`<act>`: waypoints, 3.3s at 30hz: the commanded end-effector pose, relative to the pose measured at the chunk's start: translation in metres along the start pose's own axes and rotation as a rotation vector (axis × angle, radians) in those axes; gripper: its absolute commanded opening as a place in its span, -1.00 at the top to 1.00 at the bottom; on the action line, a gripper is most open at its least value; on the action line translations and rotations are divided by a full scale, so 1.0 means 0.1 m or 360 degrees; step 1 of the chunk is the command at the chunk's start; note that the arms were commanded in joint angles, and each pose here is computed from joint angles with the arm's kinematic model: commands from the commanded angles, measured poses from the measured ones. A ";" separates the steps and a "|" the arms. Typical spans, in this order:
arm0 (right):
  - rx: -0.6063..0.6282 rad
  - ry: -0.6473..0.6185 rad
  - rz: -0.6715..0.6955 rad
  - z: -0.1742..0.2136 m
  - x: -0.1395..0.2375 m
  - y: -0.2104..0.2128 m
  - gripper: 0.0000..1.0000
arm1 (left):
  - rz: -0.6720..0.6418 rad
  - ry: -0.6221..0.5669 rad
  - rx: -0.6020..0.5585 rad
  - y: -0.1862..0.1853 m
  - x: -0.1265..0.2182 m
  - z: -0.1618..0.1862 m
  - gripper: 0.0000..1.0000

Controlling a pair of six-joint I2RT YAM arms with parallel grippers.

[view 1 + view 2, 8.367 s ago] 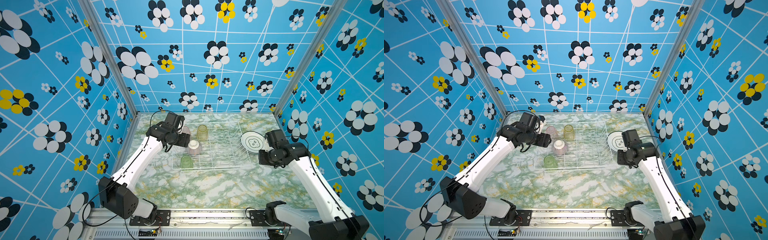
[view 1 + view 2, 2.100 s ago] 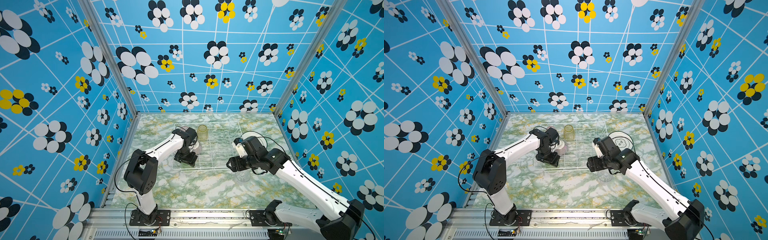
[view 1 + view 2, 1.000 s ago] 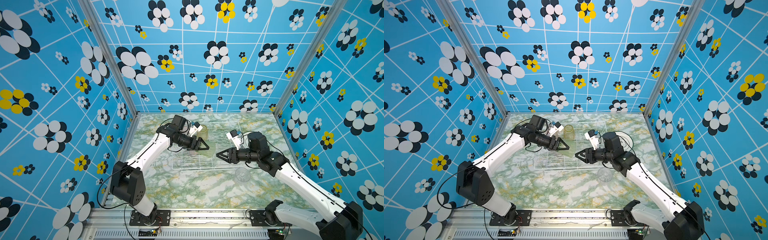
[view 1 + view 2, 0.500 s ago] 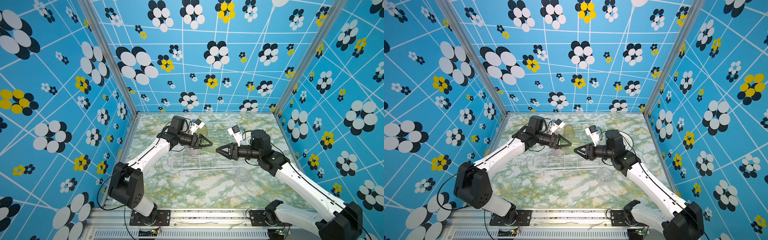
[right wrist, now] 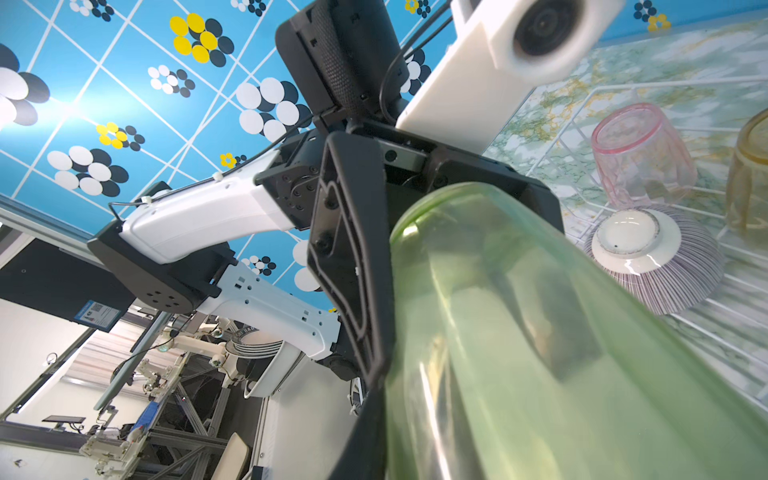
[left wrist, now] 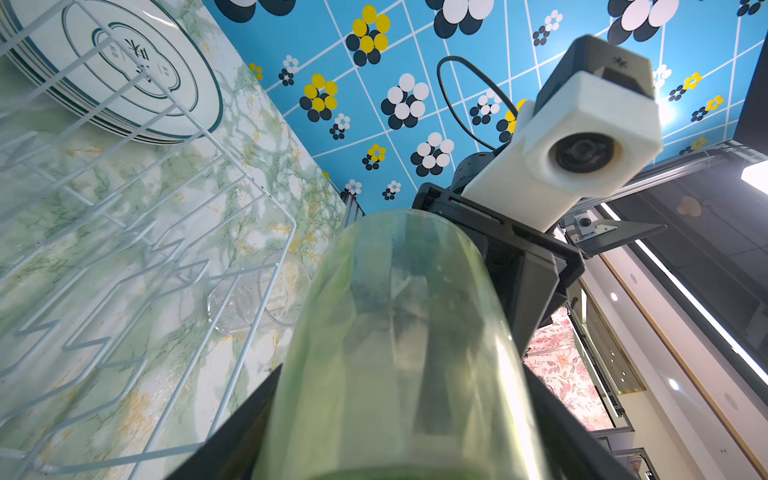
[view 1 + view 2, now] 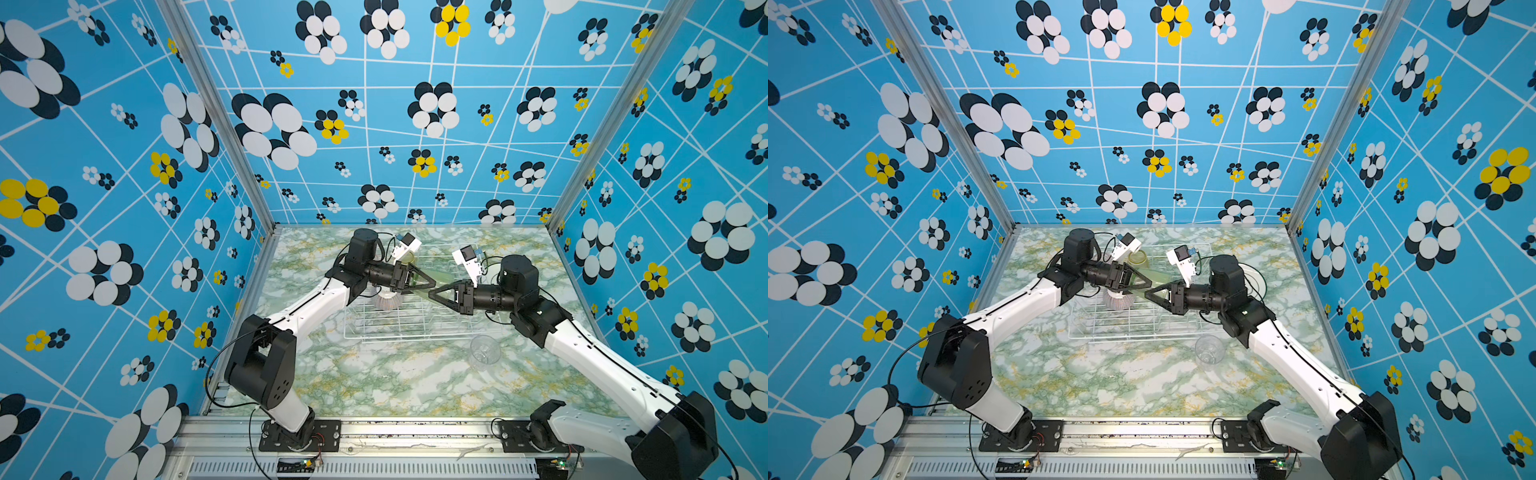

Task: Unload the mixed dishes from the dish rack
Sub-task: 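Close the right gripper on the green glass held by the left gripper, then carry the green glass toward the robot with the right gripper while the left gripper withdraws, then lower the green glass onto the table beside the clear glass with the right gripper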

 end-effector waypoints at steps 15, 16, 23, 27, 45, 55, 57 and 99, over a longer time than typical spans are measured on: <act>0.0102 -0.0054 0.0071 -0.16 0.12 0.12 1.00 | -0.0054 -0.0075 -0.0061 -0.01 0.01 -0.05 -0.70; 0.0102 -0.0044 0.0073 -0.15 0.13 0.13 1.00 | -0.0066 -0.0098 -0.0078 -0.02 0.04 -0.07 -0.72; 0.0118 -0.0005 0.0079 -0.11 0.19 0.20 1.00 | -0.0168 -0.0217 -0.0093 0.01 0.28 -0.16 -0.77; 0.0112 0.0032 0.0069 -0.07 0.21 0.22 1.00 | -0.0224 -0.0278 -0.0092 0.03 0.41 -0.19 -0.76; 0.0020 0.0453 0.0651 0.29 0.53 -0.11 1.00 | -0.1269 -0.0420 -0.0136 0.28 1.12 0.05 -0.72; 0.0074 0.0835 0.0996 0.71 0.64 -0.16 1.00 | -0.1656 -0.0535 -0.0331 0.23 1.39 0.13 -0.76; 0.0122 0.0939 0.0994 0.80 0.60 -0.09 1.00 | -0.1683 -0.0535 -0.0320 0.28 1.41 0.12 -0.77; 0.0021 0.1950 0.1220 2.19 -0.01 -0.88 1.00 | -0.1717 -0.0429 -0.0221 0.64 1.36 0.05 -0.79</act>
Point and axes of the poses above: each gripper's point midway between its finger pads, its own x axis back along the fingers, its own y axis along the line the jaws close on, z = x × y, the point moved 2 cm from there along x, back along the fingers, and after that the axes turned 5 degrees about x, right-handed, at the moved point
